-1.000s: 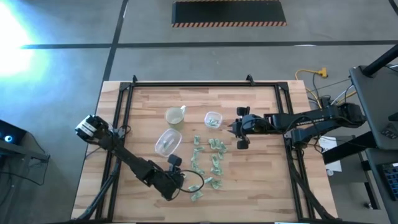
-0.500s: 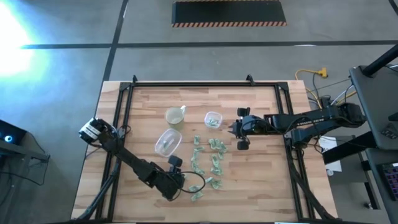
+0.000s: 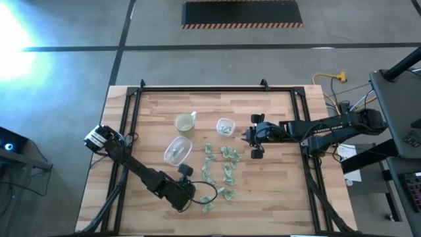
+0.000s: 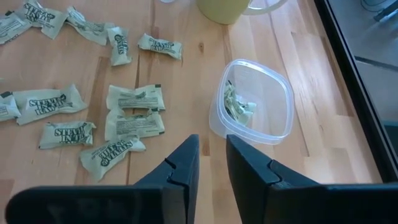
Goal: Pick and place items into bin
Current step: Put the stevia packet into the bottom transparent bin
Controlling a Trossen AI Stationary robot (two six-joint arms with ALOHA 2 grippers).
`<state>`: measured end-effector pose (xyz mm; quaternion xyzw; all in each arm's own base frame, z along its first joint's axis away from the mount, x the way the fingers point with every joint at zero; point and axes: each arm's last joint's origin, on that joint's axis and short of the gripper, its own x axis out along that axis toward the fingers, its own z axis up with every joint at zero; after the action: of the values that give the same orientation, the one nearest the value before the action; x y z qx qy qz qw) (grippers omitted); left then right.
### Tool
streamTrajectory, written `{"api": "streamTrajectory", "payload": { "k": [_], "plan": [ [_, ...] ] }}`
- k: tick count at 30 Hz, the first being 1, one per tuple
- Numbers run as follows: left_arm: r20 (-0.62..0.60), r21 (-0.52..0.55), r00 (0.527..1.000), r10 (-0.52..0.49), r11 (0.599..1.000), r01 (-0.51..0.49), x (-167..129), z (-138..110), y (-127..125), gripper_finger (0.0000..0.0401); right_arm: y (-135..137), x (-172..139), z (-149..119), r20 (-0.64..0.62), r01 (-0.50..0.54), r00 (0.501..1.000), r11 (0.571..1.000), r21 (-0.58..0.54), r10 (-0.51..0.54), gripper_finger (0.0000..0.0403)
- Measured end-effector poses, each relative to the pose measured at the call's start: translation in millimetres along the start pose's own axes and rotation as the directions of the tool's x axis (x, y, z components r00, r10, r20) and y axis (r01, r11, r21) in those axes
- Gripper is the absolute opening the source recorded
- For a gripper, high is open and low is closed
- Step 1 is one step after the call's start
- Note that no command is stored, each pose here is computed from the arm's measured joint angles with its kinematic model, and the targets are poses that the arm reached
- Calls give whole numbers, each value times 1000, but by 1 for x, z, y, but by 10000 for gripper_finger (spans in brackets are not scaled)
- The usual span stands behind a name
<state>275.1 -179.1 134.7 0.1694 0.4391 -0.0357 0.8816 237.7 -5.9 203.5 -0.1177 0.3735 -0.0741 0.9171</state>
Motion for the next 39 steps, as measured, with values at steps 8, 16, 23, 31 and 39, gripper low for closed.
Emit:
{"api": "streamTrajectory", "payload": {
  "k": [8,16,23,31,39],
  "plan": [
    [87,74,980,179,980,-185,-12,15,8,1,0,0,0,1,0,1000,1000,0,0,73],
    [133,37,929,345,935,-352,-42,20,26,1,0,0,-1,-1,0,1000,1000,0,0,80],
    [12,-29,877,479,877,-479,-64,-4,44,1,0,0,-1,-2,0,1000,1000,-1,0,70],
    [-69,-82,835,545,831,-550,-64,-41,57,1,0,0,-1,-2,-1,1000,1000,-1,1,72],
    [-93,-111,829,552,821,-560,-60,-57,60,1,0,1,-1,-3,0,1000,1000,6,0,76]
  ]
}}
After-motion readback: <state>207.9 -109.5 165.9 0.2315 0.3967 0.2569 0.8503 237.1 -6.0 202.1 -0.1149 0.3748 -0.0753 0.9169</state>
